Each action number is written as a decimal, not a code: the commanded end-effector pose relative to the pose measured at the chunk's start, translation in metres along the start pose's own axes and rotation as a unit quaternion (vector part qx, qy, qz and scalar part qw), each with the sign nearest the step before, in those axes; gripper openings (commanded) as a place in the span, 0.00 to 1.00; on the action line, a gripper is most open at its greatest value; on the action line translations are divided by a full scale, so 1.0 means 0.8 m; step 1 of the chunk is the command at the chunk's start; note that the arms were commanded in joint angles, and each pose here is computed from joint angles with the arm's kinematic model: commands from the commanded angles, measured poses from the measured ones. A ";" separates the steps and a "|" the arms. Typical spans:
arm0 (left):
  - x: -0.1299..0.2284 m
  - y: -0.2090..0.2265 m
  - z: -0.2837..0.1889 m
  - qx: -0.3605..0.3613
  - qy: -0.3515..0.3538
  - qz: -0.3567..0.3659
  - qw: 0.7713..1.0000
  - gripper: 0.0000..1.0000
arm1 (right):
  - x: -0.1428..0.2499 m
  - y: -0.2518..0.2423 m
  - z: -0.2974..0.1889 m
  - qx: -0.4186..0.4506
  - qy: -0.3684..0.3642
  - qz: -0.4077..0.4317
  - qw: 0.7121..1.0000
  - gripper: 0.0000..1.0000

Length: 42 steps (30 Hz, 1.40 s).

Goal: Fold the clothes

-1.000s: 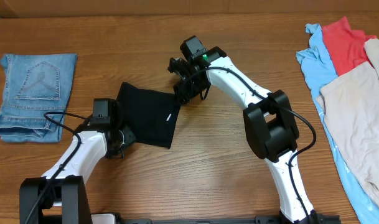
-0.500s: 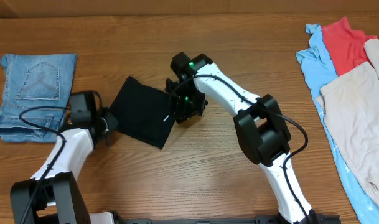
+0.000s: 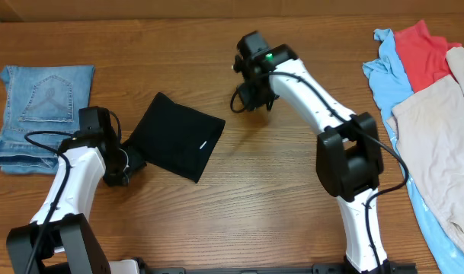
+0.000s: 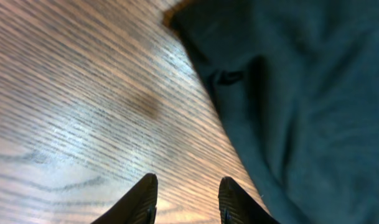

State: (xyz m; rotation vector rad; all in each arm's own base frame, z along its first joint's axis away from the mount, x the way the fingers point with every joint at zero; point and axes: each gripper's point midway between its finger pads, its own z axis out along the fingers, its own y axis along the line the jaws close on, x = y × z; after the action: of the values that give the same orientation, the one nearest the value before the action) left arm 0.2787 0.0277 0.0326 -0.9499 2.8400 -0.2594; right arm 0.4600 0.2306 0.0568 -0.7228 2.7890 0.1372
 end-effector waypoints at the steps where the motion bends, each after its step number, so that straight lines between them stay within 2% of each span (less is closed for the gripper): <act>1: 0.018 0.016 0.025 -0.006 0.006 -0.023 1.000 0.34 | -0.020 0.028 -0.005 -0.041 -0.036 -0.089 0.995 0.48; 5: 0.017 0.019 0.046 0.007 -0.021 -0.035 0.999 0.34 | -0.021 0.057 0.015 -0.094 -0.043 -0.100 0.990 0.51; 11: -0.005 0.021 0.059 0.003 -0.060 -0.031 0.998 0.37 | -0.001 0.083 0.042 -0.103 -0.014 -0.118 0.988 0.51; 18: -0.022 0.014 0.075 0.014 -0.075 -0.029 0.997 0.37 | 0.043 0.127 0.077 -0.116 0.037 -0.146 0.982 0.55; 26: -0.073 -0.020 0.050 0.053 -0.131 -0.001 0.990 0.36 | 0.086 0.172 0.070 -0.127 0.100 -0.159 0.974 0.53; 30: -0.106 -0.040 0.032 0.078 -0.175 0.011 0.982 0.36 | 0.121 0.211 0.058 -0.166 0.148 -0.154 0.963 0.46; 36: -0.149 -0.069 -0.010 0.093 -0.214 0.042 0.972 0.35 | 0.144 0.228 0.049 -0.166 0.185 -0.134 0.959 0.46; 38: -0.148 -0.068 -0.017 0.079 -0.201 0.055 0.975 0.40 | 0.143 0.224 0.049 -0.154 0.187 -0.124 0.962 0.45; 39: -0.144 -0.066 -0.021 0.068 -0.185 0.060 0.978 0.50 | 0.139 0.210 0.050 -0.126 0.187 -0.109 0.968 0.45; 42: -0.120 -0.057 -0.027 0.045 -0.128 0.060 0.989 0.71 | 0.127 0.159 0.043 -0.047 0.187 -0.078 0.978 0.46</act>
State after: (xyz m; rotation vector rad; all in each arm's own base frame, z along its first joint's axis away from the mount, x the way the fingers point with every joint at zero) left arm 0.3824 0.0512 0.0601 -0.7744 2.5389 -0.2572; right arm 0.2923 0.3333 0.0069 -1.2635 3.0180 0.3682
